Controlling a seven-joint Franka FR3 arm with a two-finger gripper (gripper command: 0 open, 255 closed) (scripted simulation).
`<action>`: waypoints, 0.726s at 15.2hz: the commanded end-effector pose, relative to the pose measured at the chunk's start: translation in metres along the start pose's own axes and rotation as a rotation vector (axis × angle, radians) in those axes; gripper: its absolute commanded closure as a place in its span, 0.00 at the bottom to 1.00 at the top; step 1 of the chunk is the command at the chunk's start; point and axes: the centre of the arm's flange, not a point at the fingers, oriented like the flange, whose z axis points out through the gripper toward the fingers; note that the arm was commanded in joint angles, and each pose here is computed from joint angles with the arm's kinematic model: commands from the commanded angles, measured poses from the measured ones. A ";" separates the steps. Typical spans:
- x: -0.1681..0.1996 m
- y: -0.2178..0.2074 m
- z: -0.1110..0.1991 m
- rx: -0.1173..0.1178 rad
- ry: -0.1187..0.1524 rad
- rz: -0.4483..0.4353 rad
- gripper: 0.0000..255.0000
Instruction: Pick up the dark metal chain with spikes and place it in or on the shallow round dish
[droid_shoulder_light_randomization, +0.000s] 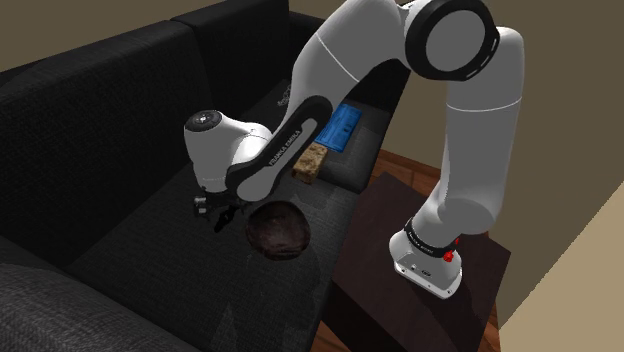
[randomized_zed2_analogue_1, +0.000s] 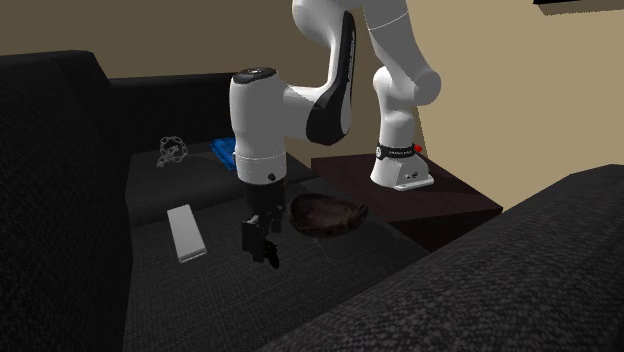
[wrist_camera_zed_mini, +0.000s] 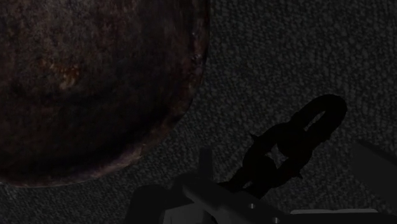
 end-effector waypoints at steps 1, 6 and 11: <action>-0.001 0.000 0.004 0.000 0.000 0.000 0.00; -0.001 0.000 0.004 0.000 0.000 0.000 0.00; -0.001 0.000 0.004 0.000 0.000 0.000 1.00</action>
